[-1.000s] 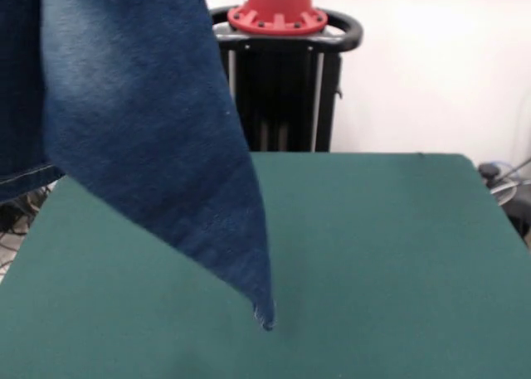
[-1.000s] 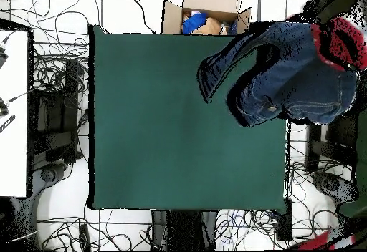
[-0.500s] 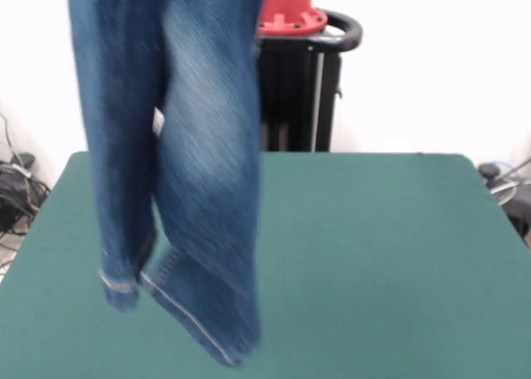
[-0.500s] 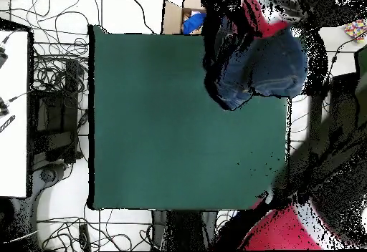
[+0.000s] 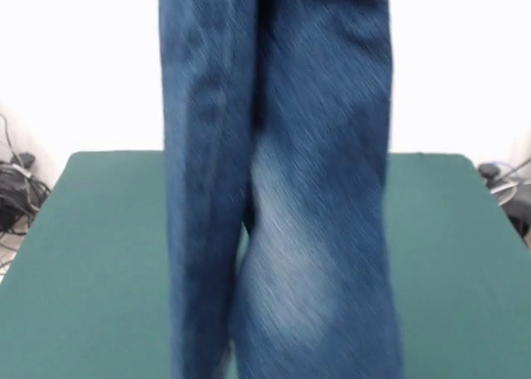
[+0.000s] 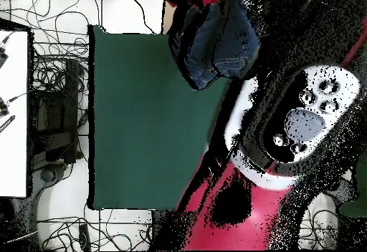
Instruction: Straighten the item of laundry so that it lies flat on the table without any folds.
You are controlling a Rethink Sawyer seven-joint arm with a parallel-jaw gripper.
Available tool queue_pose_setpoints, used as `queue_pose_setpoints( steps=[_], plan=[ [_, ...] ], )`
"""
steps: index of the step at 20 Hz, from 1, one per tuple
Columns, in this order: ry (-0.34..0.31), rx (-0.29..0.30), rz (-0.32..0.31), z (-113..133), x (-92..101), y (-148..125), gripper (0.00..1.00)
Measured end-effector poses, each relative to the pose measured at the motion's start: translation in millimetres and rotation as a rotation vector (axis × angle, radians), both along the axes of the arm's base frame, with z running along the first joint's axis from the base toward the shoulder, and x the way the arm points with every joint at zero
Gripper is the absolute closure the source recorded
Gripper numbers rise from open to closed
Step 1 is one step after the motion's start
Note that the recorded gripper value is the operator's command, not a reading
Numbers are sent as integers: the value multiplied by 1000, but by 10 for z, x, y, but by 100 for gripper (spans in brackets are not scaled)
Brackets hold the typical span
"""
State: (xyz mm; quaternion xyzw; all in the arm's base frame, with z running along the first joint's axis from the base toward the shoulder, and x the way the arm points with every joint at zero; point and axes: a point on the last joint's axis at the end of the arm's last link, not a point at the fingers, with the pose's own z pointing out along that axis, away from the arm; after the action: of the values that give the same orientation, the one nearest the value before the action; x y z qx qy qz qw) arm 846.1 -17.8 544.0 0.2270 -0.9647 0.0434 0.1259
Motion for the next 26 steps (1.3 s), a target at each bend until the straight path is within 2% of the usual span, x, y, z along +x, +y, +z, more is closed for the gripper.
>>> queue_pose_setpoints(
  steps=[5,9,12,14,15,16,18,19,20,23,24,26],
  plan=[
    [38,-28,-44,-175,134,140,100],
    [46,-16,-45,-206,189,283,100],
    [41,16,-17,-187,186,363,100],
    [30,100,54,-164,134,461,100],
    [27,114,67,-163,122,475,100],
    [10,163,122,-172,79,531,100],
    [-22,208,184,-201,26,580,100],
    [-51,228,218,-230,-6,595,100],
    [-114,252,249,-311,-58,570,100],
    [-204,263,224,-466,-113,475,100],
    [-263,265,176,-594,-138,390,100],
    [-341,264,81,-811,-162,256,100]
  ],
)
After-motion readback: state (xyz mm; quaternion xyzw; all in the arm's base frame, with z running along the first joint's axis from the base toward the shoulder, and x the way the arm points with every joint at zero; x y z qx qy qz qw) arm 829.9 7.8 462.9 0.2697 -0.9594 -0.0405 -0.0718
